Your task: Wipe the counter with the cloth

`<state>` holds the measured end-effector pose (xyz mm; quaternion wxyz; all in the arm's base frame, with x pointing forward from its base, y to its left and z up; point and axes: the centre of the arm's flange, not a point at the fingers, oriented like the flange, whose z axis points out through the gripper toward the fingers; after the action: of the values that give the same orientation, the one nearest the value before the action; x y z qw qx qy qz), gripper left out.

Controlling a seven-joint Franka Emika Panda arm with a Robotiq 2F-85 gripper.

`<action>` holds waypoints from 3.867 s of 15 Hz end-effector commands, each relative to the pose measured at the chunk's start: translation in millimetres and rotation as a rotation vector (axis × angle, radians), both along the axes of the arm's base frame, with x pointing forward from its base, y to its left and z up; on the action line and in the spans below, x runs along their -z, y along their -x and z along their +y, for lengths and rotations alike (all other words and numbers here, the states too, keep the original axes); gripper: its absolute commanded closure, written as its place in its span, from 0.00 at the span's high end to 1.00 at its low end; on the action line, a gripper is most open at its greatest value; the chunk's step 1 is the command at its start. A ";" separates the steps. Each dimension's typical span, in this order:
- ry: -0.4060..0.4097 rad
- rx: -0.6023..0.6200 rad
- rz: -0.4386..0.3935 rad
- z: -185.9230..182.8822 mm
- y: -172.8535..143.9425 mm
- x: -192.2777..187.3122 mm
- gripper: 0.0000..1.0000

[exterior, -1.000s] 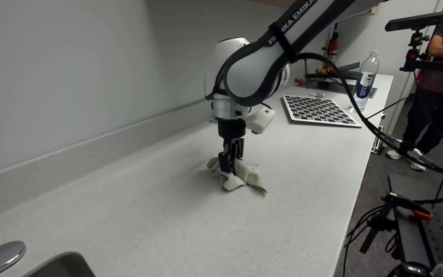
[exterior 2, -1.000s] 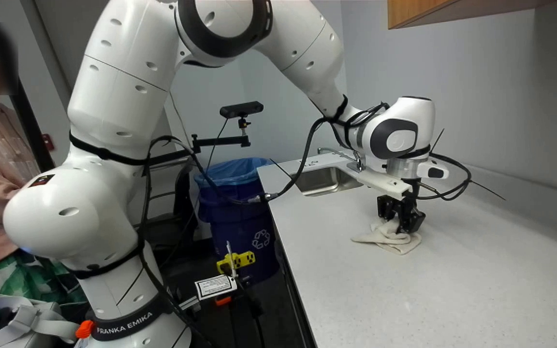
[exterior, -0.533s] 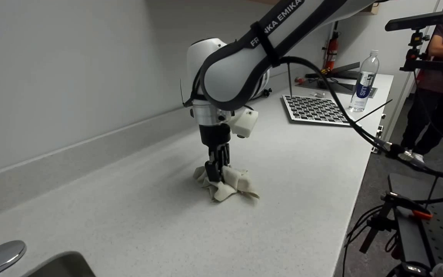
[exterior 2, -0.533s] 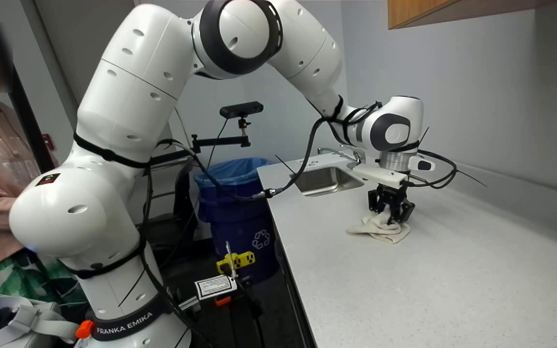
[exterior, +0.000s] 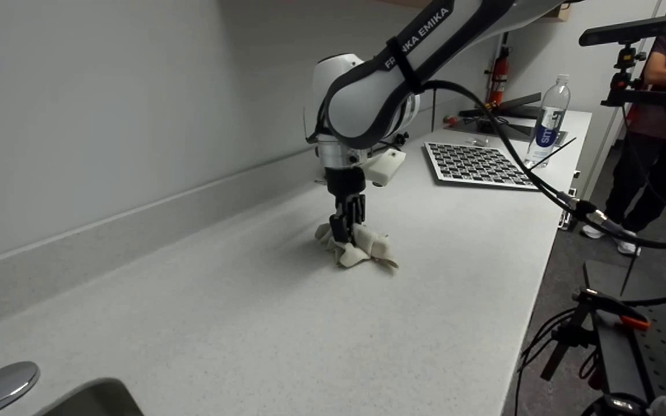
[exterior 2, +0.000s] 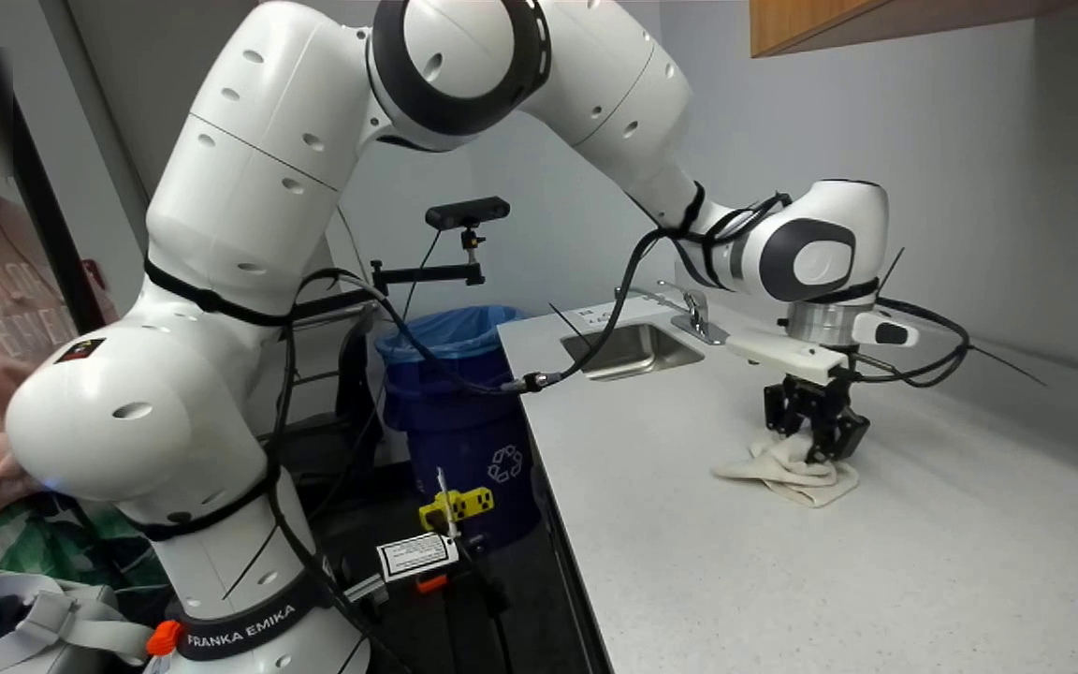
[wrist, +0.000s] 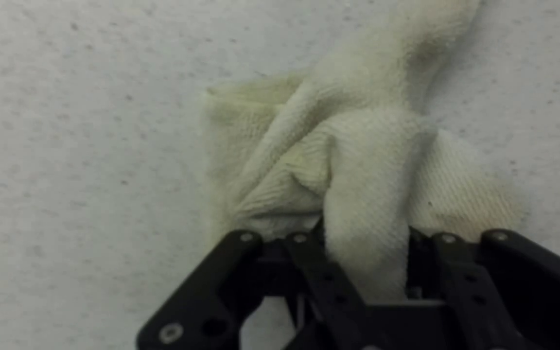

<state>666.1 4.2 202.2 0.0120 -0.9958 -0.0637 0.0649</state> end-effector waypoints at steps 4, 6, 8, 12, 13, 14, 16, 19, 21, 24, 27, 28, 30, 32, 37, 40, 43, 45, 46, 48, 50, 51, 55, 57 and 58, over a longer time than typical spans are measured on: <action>-0.025 0.237 -0.087 -109.9 62.2 -9.1 0.04; -0.053 0.316 -0.109 -128.5 84.8 -6.9 0.04; -0.082 0.373 -0.127 -136.6 100.8 -3.7 0.04; -0.095 0.393 -0.141 -129.9 101.8 1.0 0.04; -0.095 0.380 -0.137 -124.8 96.9 0.9 0.04; -0.092 0.363 -0.130 -119.2 90.2 0.6 0.04; -0.089 0.325 -0.114 -105.0 75.3 0.5 0.04; -0.092 0.249 -0.086 -75.0 56.8 3.5 0.04; -0.089 0.193 -0.055 -52.7 47.6 6.5 0.04; -0.079 0.115 -0.024 -23.9 40.0 7.3 0.04; -0.080 0.065 -0.014 -6.5 38.3 4.6 0.04; -0.080 0.052 -0.013 -0.9 38.8 3.3 0.04; -0.085 0.031 -0.015 8.3 39.8 2.5 0.04; -0.083 0.013 -0.016 14.6 44.0 2.2 0.04; -0.083 0.011 -0.029 13.0 50.3 -0.3 0.04; -0.071 0.029 -0.036 4.8 53.4 -3.4 0.04; -0.048 0.041 -0.033 -2.1 56.5 -4.7 0.04; -0.022 0.048 -0.029 -5.1 57.5 -4.6 0.40; -0.022 0.049 -0.026 -6.2 57.5 -4.5 0.40; -0.030 0.049 -0.029 -7.0 57.7 -6.1 0.55; -0.052 0.037 -0.031 -5.1 59.8 -10.4 0.70; -0.062 0.029 -0.033 -2.9 61.9 -13.0 0.77; -0.062 0.015 -0.033 0.9 79.7 -24.1 1.00; -0.048 0.023 -0.034 0.7 88.6 -28.8 1.00; -0.046 0.021 -0.040 1.0 93.0 -31.0 1.00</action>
<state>597.4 6.2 216.5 0.0379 -0.9967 -0.0509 0.0508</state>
